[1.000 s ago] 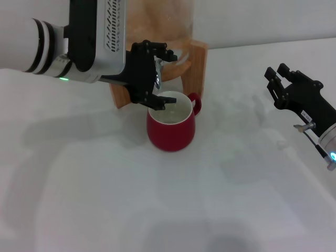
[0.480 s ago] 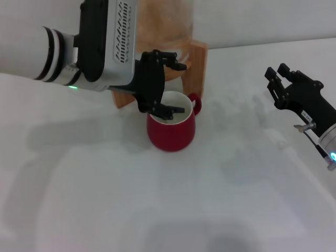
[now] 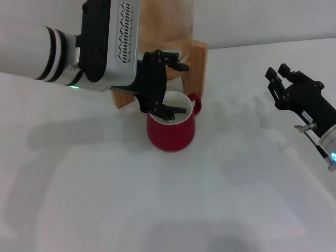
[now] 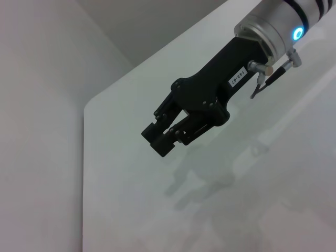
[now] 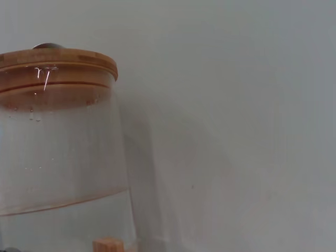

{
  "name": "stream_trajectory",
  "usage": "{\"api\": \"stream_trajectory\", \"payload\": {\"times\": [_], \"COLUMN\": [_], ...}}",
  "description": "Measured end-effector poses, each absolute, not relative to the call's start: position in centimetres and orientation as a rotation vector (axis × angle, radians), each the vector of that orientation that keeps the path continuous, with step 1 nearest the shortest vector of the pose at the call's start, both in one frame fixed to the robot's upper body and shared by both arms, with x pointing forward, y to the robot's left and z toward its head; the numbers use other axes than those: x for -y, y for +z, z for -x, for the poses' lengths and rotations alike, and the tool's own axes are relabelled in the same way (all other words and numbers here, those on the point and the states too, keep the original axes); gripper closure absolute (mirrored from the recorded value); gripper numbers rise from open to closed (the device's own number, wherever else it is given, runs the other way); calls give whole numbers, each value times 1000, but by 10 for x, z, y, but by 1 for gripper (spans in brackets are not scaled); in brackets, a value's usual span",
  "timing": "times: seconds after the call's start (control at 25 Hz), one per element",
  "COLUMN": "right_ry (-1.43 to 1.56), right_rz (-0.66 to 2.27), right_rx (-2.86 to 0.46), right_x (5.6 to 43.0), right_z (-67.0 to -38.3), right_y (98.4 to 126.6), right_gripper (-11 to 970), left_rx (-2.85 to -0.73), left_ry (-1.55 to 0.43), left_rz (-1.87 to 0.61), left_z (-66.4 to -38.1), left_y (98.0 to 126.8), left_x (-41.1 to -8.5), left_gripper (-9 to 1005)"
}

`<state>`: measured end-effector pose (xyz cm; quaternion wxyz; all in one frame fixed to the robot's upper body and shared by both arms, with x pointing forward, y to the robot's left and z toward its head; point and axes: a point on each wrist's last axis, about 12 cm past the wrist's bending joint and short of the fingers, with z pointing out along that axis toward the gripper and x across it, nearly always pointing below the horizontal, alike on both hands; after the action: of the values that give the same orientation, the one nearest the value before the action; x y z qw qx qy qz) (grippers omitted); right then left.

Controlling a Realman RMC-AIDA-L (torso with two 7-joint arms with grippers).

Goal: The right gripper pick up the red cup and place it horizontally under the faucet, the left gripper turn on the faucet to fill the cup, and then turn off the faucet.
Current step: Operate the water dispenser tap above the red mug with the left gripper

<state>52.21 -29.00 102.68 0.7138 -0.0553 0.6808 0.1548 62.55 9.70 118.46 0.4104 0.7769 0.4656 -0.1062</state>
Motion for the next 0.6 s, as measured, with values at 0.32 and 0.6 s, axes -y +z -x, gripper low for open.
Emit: {"api": "stream_trajectory", "payload": {"times": [0.32, 0.6], "right_ry": [343, 341], "right_rz": [123, 123], "right_rx": [-1508, -1510], "right_x": [290, 290], "right_z": [-522, -522], "right_y": [1027, 1027], "right_gripper": [665, 665], "left_rx": [-1185, -1187], "left_ry": [-234, -225], "left_rz": [-1947, -1950], "left_z": [-629, -630], "left_y": [1185, 1185], "left_x": [-100, -100], "left_gripper": [118, 118]}}
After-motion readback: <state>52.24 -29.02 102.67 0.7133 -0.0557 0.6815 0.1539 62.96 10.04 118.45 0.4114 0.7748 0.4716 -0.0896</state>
